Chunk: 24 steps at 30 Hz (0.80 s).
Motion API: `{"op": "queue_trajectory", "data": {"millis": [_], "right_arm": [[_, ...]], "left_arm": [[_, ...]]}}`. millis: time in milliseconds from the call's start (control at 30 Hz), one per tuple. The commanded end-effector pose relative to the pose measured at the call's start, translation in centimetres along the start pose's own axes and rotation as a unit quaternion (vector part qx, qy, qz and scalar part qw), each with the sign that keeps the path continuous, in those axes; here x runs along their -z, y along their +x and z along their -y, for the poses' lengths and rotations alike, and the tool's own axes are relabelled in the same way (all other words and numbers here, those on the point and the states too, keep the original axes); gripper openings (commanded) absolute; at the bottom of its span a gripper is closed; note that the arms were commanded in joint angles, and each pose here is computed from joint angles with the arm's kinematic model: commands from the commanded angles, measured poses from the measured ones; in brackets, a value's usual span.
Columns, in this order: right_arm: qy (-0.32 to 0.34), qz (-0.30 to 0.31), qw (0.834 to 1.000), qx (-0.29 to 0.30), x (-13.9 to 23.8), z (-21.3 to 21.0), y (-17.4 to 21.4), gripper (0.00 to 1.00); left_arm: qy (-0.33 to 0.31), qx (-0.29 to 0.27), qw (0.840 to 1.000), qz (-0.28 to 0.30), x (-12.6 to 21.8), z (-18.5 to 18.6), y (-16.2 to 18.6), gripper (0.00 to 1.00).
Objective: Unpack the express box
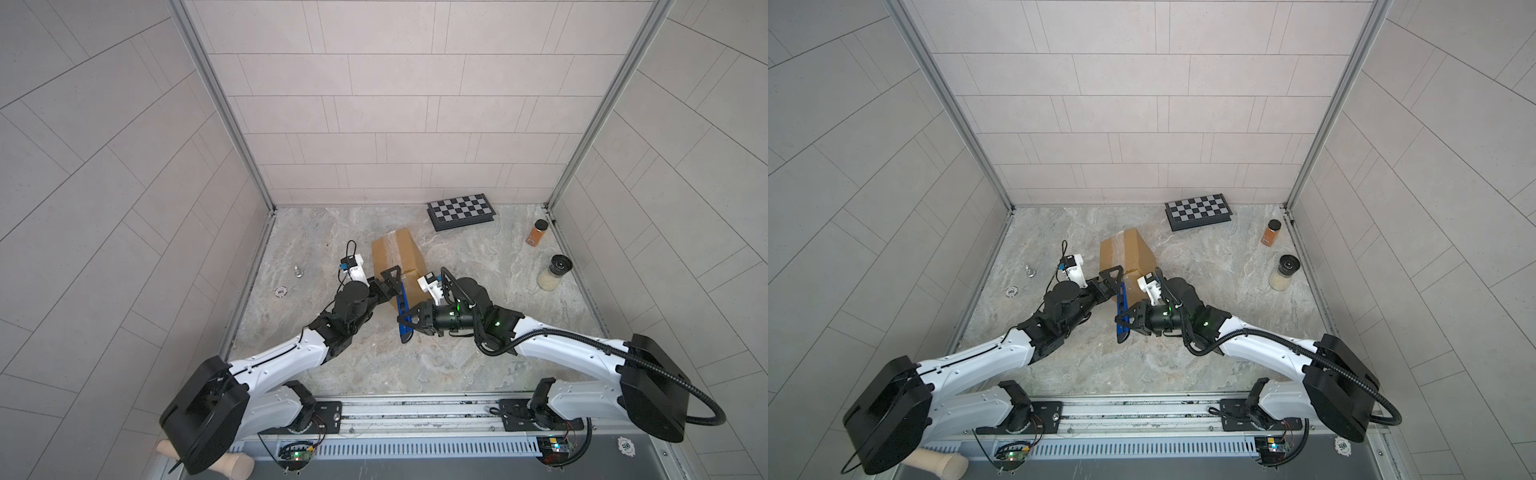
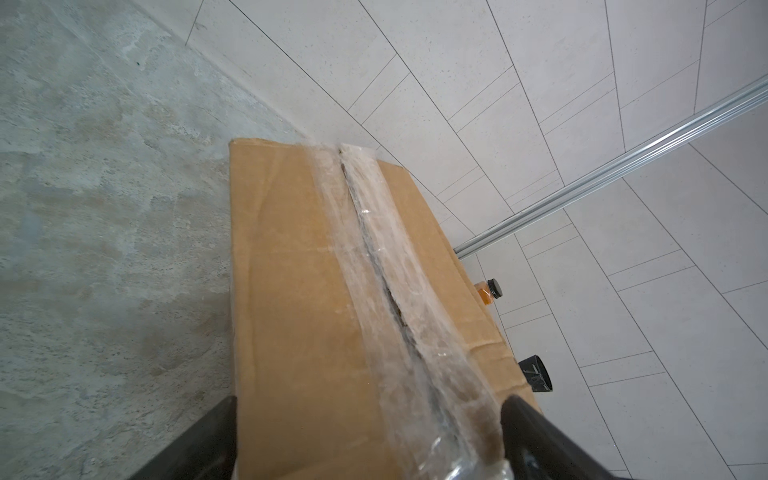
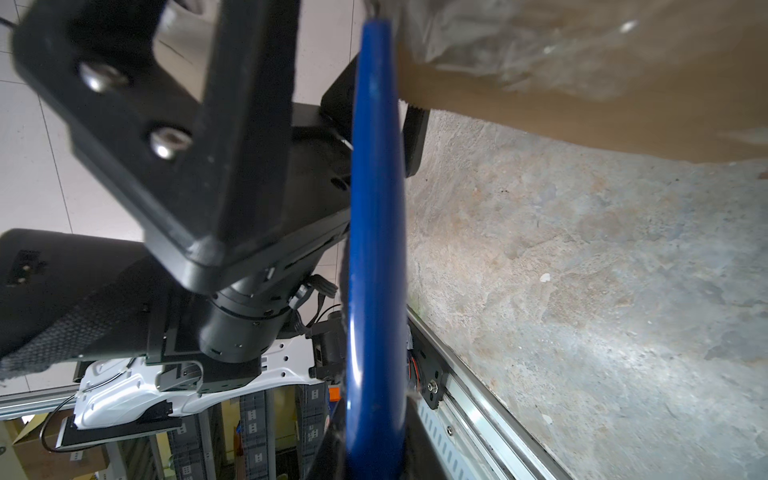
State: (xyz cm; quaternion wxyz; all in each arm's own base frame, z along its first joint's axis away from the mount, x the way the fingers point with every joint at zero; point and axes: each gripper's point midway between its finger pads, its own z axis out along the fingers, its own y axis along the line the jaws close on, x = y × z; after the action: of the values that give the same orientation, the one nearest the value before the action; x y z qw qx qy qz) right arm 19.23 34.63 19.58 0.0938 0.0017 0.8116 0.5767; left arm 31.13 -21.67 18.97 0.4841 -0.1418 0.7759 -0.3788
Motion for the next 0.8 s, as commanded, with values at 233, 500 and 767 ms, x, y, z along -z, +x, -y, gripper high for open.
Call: {"op": "queue_trajectory", "data": {"millis": [233,500,767], "right_arm": [[0.006,-0.041,0.999,0.004,-1.1,1.3,1.5,0.0],[-0.056,-0.017,0.998,0.023,0.5,-2.6,-0.2,0.0],[-0.035,-0.03,0.999,0.024,-0.5,-1.3,0.6,0.0]], "left_arm": [[0.091,0.012,0.996,0.021,1.0,5.6,-2.6,1.0],[0.067,0.004,0.998,0.015,0.7,3.9,-1.7,1.0],[0.084,0.017,0.996,0.008,0.1,4.7,-1.4,1.0]]}}
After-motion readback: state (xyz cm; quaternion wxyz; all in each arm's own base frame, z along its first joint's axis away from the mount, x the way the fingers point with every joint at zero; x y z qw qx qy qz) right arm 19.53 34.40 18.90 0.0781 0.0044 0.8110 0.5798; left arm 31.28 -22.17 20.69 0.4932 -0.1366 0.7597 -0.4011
